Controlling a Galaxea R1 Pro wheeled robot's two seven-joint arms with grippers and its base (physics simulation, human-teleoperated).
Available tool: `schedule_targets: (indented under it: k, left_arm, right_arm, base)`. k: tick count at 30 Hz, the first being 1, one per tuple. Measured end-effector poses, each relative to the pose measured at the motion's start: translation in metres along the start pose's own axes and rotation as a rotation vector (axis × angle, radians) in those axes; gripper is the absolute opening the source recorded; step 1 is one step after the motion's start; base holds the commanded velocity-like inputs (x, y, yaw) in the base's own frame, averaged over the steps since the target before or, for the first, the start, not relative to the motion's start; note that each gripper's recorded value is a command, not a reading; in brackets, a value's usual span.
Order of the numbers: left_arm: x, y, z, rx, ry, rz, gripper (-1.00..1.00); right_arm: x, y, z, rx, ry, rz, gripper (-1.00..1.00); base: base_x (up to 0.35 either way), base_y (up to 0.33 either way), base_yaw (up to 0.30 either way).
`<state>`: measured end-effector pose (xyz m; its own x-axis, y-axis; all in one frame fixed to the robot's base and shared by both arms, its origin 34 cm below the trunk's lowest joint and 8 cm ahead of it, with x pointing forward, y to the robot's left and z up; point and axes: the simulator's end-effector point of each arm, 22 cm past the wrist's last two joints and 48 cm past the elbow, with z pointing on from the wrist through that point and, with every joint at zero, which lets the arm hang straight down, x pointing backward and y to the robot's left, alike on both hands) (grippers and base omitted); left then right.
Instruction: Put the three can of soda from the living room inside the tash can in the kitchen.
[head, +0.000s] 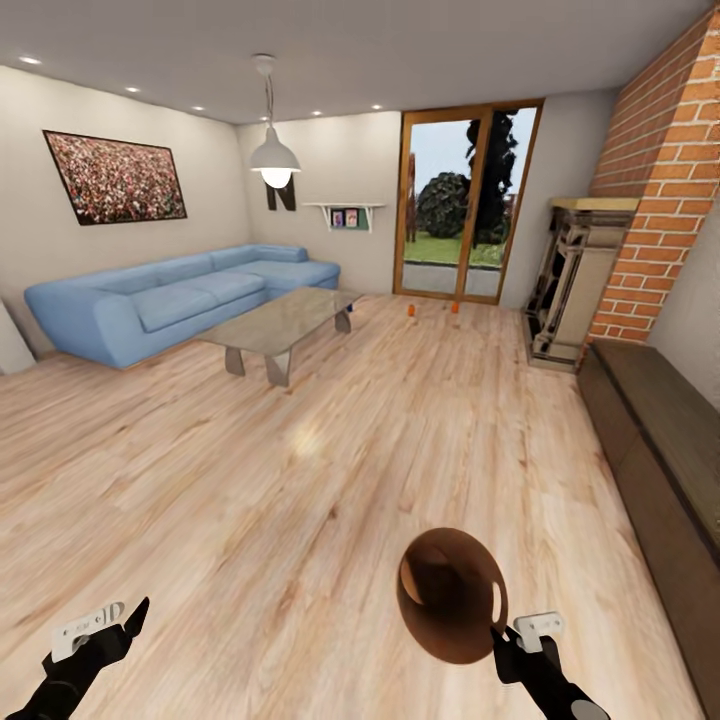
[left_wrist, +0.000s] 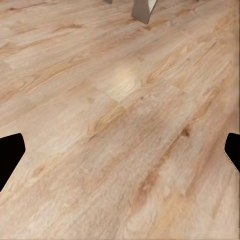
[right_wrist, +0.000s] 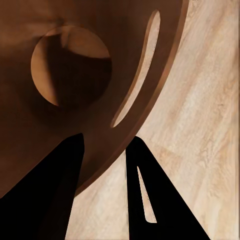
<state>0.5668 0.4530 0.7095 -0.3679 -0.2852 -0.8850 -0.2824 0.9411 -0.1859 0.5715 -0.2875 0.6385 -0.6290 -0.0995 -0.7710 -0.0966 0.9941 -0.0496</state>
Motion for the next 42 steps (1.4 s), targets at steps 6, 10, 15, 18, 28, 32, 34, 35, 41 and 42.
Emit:
schedule_targets:
  k: [6, 10, 15, 18, 28, 32, 34, 35, 41, 42]
  left_arm:
    - [-0.0005, 0.0001, -0.0001, -0.001, -0.001, 0.001, 1.0]
    - [-0.0004, 0.0001, -0.0001, -0.001, -0.001, 0.001, 1.0]
    - [-0.0006, 0.0003, -0.0001, -0.001, -0.001, 0.001, 1.0]
    - [-0.0005, 0.0002, -0.0001, -0.001, -0.001, 0.001, 1.0]
    - [-0.0016, 0.0001, -0.0003, -0.001, -0.004, 0.001, 1.0]
    - [-0.0017, -0.0001, -0.0003, 0.0, -0.004, 0.001, 1.0]
    - [-0.0017, 0.0001, -0.0003, -0.001, -0.004, 0.001, 1.0]
    - [-0.0017, 0.0, -0.0003, -0.001, -0.004, 0.001, 1.0]
    - [-0.0016, -0.0001, -0.0003, 0.0, -0.004, 0.001, 1.0]
    - [-0.0017, -0.0001, -0.0003, 0.0, -0.004, 0.001, 1.0]
  right_arm:
    - [-0.0009, 0.0002, -0.0001, 0.0, -0.002, -0.001, -1.0]
    - [-0.0005, 0.0032, 0.0, -0.006, -0.001, -0.004, -1.0]
    - [-0.001, 0.0025, 0.0, -0.004, -0.002, -0.006, -1.0]
    - [-0.0009, 0.0026, 0.0, -0.004, -0.002, -0.005, -1.0]
    - [-0.0021, 0.0015, -0.0004, -0.002, -0.005, -0.003, -1.0]
    - [-0.0024, 0.0008, -0.0005, -0.001, -0.005, -0.002, -1.0]
    - [-0.0024, 0.0018, -0.0004, -0.003, -0.005, -0.005, -1.0]
    - [-0.0025, 0.002, -0.0004, -0.003, -0.005, -0.005, -1.0]
    - [-0.0026, 0.0022, -0.0004, -0.003, -0.006, -0.006, -1.0]
    - [-0.0027, 0.0023, -0.0004, -0.003, -0.006, -0.005, -1.0]
  base:
    - [0.293, -0.105, -0.025]
    - [0.293, -0.109, -0.002]
    - [0.293, -0.103, 0.0]
    - [0.293, -0.095, 0.0]
    - [0.293, -0.028, -0.102]
    - [0.293, -0.003, -0.065]
    - [0.293, -0.001, -0.018]
    - [0.293, 0.0, -0.01]
    - [0.293, 0.0, -0.003]
    - [0.293, 0.0, -0.001]
